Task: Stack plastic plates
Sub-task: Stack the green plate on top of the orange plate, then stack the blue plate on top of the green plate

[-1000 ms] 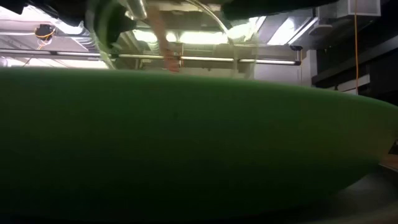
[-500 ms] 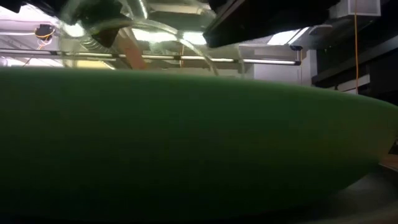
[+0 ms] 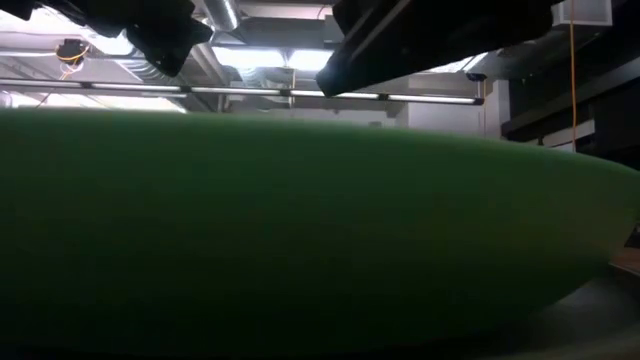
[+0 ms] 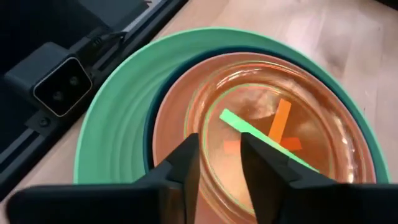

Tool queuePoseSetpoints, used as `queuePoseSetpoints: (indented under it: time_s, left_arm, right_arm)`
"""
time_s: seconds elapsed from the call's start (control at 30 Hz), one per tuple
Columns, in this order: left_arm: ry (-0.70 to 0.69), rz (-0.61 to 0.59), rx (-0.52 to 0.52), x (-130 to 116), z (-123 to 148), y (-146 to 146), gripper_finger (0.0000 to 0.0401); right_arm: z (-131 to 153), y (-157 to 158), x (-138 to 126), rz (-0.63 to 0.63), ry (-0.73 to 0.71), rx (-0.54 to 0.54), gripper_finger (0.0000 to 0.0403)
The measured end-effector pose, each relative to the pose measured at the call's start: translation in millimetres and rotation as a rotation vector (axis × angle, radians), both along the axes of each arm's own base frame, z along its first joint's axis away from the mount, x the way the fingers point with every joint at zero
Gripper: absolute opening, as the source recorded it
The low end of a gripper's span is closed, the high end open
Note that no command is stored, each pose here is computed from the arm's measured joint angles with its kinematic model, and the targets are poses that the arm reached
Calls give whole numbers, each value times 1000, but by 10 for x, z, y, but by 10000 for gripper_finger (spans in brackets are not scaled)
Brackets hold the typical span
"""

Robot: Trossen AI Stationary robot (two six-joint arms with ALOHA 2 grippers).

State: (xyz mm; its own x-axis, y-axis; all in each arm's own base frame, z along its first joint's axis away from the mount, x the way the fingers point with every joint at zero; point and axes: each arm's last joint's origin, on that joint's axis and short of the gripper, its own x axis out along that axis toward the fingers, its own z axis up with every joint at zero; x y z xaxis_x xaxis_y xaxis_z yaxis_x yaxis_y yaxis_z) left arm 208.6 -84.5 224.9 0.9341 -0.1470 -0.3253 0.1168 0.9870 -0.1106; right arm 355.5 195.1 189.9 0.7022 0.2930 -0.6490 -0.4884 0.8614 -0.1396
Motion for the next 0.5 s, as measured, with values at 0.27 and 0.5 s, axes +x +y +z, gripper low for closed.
queuePoseSetpoints:
  time_s: [0.27, 0.5]
  left_arm:
    - [0, 0, 0, 0, -1, 0, 130]
    - [-1, 6, 2, 2, -2, 5, 130]
  right_arm:
    - [109, -132, -107, -36, 81, -54, 127]
    - [476, -381, -335, -192, 101, -154, 114]
